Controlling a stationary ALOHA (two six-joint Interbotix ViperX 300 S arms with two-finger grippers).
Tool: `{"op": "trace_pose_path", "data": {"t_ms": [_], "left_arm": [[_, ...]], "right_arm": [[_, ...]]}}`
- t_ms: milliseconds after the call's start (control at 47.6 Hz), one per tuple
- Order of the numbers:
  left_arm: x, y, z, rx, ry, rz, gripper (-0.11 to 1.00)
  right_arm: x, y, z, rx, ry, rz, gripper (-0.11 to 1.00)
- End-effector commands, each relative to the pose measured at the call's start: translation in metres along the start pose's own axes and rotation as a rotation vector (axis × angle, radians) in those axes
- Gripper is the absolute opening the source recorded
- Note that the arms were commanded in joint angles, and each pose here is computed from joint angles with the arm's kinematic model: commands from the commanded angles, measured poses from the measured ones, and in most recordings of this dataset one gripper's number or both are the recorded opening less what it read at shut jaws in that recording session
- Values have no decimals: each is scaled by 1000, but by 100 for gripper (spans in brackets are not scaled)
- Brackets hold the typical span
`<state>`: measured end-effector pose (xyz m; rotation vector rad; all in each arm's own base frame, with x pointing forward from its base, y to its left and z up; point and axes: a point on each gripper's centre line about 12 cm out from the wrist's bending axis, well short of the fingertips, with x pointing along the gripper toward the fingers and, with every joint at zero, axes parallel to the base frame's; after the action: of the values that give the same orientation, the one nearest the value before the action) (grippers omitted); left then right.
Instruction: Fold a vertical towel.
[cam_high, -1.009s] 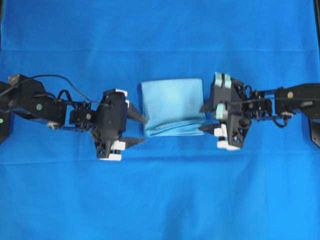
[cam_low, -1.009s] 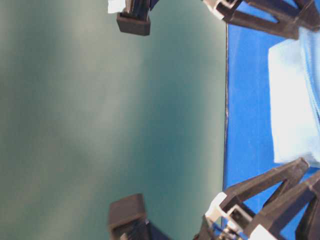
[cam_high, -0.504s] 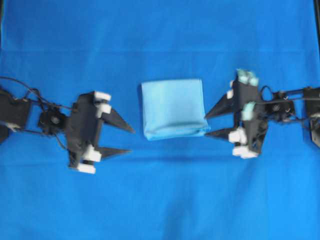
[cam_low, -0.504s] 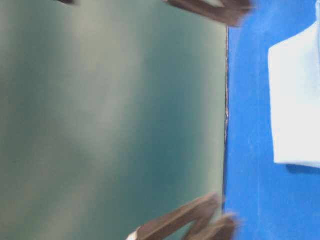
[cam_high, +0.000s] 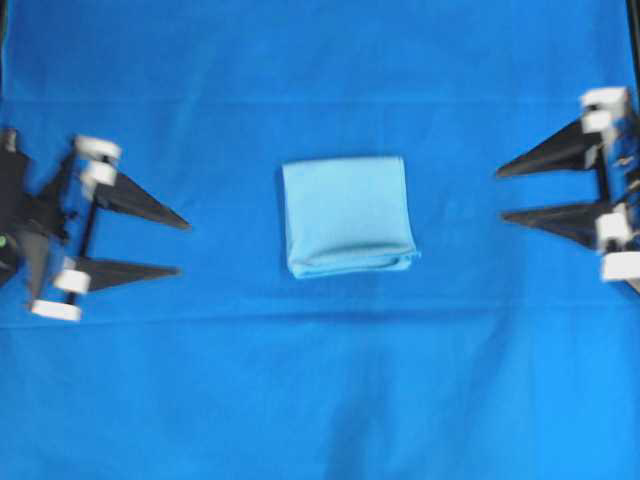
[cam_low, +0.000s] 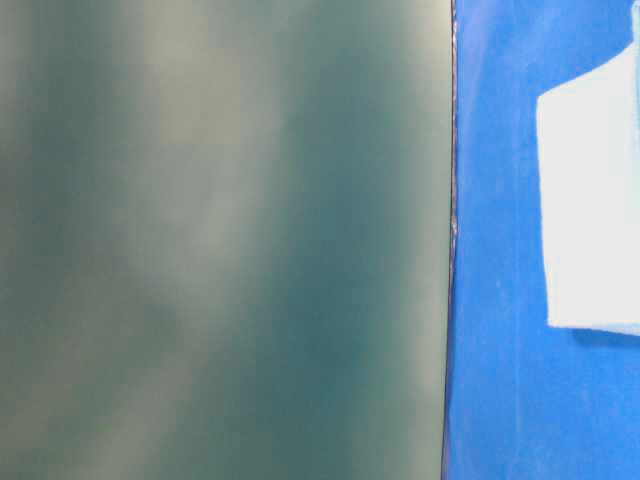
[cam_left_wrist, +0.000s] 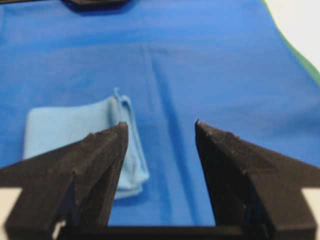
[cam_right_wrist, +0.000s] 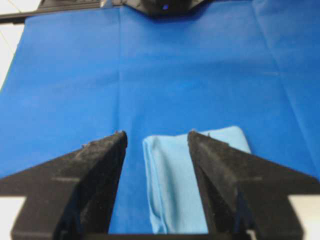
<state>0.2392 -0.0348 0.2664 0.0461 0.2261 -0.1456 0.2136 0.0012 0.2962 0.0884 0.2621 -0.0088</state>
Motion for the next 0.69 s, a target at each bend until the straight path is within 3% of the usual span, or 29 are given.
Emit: {"op": "trace_pose_path", "data": {"t_ms": [0,105,420,567,672], "left_arm": [[-18,1,11,-4,-58,4,53],[-37,2,7,-8,-83,10,53],[-79,10,-39,-31,-130,73,53],[-86,13,-55,-78,-115,94,53],[-87,14,-53,-78,-123,100,53]], "right_arm": [[-14,-3,-1,-8,-33,-10,58],[-27,-8,-14,-2,-55,-30,58],[-43,-21,-60,19,-62,-88,57],[-41,-21,-67,26,-56,-87,57],[-41,-21,-67,26,-53,-87,57]]}}
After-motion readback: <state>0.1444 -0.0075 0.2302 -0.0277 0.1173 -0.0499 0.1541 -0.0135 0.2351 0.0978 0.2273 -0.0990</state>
